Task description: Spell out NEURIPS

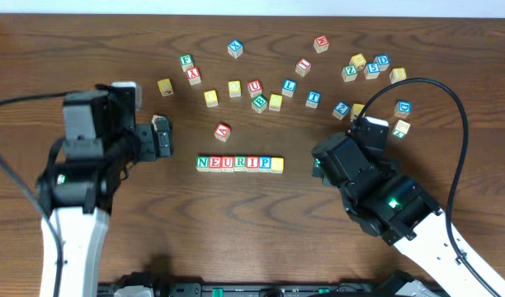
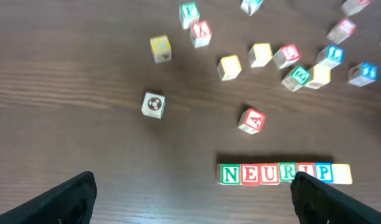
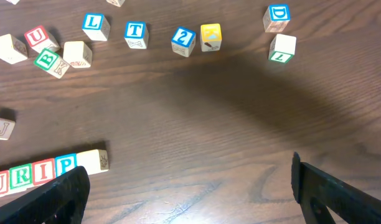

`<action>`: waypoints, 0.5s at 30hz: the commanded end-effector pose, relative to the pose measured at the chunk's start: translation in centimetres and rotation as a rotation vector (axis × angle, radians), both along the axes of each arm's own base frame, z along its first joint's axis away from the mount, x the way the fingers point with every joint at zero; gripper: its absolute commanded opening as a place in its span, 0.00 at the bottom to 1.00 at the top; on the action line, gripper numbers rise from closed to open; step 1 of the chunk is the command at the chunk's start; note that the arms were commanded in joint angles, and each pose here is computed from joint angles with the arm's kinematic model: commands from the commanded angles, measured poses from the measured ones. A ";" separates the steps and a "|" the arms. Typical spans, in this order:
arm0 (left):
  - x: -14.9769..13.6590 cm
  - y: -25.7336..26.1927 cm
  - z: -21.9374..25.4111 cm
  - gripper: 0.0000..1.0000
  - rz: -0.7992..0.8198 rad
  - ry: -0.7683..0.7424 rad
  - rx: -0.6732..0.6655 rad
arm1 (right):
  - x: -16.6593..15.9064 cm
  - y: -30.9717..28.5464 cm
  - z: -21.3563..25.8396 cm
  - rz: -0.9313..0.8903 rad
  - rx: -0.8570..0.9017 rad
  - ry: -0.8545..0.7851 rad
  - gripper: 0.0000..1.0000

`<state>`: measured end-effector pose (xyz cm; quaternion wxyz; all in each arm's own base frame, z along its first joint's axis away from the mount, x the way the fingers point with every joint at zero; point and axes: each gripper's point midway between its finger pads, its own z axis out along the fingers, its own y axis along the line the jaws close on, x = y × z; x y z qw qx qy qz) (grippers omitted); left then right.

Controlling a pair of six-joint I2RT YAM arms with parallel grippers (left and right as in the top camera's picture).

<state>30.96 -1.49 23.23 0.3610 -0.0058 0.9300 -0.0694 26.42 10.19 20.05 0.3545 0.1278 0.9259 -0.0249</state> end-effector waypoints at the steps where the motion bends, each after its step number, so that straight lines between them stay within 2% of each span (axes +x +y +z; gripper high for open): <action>1: -2.3 0.0 0.8 0.98 -0.004 -0.063 0.013 | 0.0 -0.4 0.1 -0.003 -0.012 -0.004 0.99; 6: -4.3 -0.1 1.8 0.98 -0.003 -0.146 0.016 | 0.0 -0.4 0.1 -0.003 -0.013 -0.002 0.99; 15: -7.1 -1.1 4.7 0.98 -0.027 -0.483 0.000 | 0.1 -0.4 0.0 -0.003 -0.015 0.000 0.99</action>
